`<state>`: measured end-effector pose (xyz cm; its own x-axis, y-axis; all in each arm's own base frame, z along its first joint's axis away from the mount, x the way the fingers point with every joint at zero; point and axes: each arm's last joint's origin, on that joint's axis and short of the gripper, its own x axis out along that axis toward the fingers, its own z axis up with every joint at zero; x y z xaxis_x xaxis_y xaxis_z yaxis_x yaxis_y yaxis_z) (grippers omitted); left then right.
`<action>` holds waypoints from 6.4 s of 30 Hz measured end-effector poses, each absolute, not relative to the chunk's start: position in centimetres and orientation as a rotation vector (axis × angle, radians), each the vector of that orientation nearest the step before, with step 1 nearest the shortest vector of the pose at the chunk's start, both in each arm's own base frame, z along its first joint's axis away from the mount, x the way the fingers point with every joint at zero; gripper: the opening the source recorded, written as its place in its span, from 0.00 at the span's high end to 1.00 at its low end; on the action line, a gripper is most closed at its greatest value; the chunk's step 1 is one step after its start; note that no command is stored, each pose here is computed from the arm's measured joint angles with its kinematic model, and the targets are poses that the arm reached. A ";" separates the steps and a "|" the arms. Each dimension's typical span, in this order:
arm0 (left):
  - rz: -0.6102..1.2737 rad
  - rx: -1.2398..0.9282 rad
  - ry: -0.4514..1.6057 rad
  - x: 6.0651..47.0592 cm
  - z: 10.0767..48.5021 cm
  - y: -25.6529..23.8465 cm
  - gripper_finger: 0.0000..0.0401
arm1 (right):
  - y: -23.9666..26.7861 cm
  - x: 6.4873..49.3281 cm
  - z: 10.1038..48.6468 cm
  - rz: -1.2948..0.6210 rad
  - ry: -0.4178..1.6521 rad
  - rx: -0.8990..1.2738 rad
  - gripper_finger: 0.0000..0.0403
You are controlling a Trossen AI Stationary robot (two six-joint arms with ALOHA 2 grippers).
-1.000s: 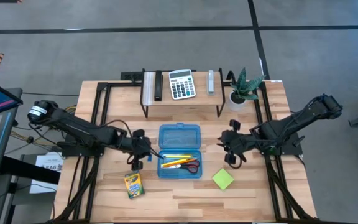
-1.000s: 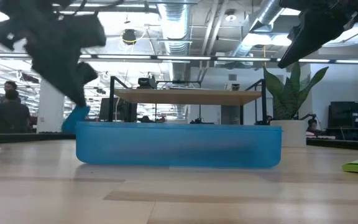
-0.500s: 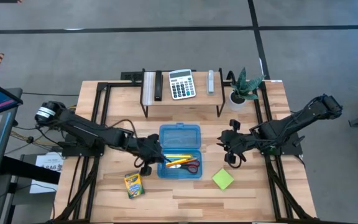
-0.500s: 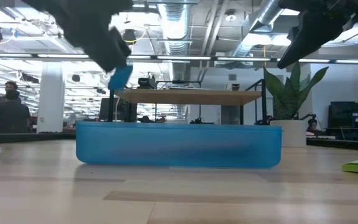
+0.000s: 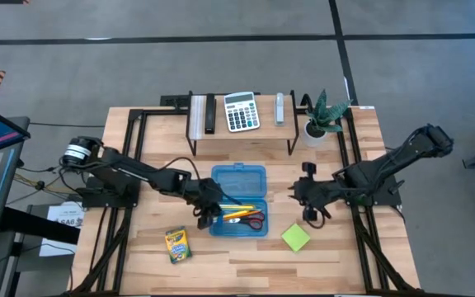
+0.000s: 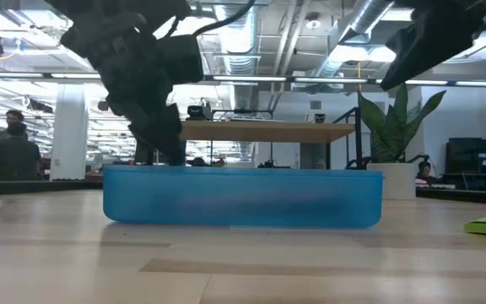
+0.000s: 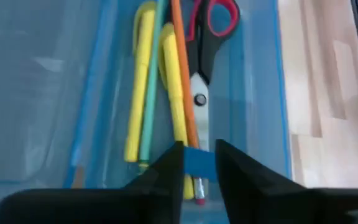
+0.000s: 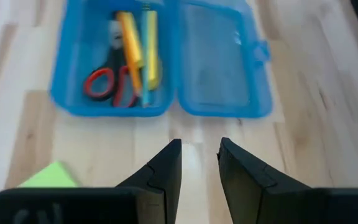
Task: Pack school essentials
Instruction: Put the green sticky note into the blue supply box, then put the yellow crayon box into the blue supply box
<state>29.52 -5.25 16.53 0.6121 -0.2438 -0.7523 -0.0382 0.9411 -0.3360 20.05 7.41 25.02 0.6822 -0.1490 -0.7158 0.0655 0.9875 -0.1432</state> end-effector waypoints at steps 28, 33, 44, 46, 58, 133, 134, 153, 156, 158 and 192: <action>-0.094 -0.063 0.229 30.2 24.2 -8.3 0.70 | 18.1 18.1 17.7 0.271 1.036 -0.452 0.34; -0.078 -0.063 0.223 30.2 24.3 -8.2 0.71 | 19.4 18.3 16.3 0.296 1.029 -0.454 0.28; -0.078 -0.063 0.222 30.2 24.2 -8.2 0.71 | 20.4 18.5 13.1 0.286 1.124 -0.491 0.27; -0.078 -0.063 0.222 30.2 24.2 -8.2 0.71 | 20.3 18.6 12.7 0.276 1.141 -0.501 0.27; -0.055 -0.066 0.221 30.2 24.2 -8.2 0.71 | 20.2 18.6 11.9 0.293 1.177 -0.590 0.40; 0.056 0.007 0.136 27.8 26.3 -11.3 0.71 | 17.3 30.1 22.0 0.253 0.936 -0.685 0.98; 0.056 0.007 0.136 27.8 26.3 -11.3 0.71 | 17.0 30.5 21.5 0.242 0.954 -0.685 0.98; 0.058 0.004 0.169 27.7 26.0 -11.3 0.71 | 14.4 33.7 18.1 0.279 1.025 -0.540 0.62; 0.058 -0.003 0.170 27.7 26.0 -11.3 0.71 | 14.5 33.6 18.2 0.278 1.027 -0.535 0.53; 0.060 -0.011 0.175 27.7 25.9 -11.3 0.71 | 14.5 33.3 18.6 0.276 1.035 -0.529 0.49; 0.584 -0.668 0.695 21.3 19.8 -12.6 0.71 | 8.4 22.5 26.0 0.202 0.338 -0.259 0.54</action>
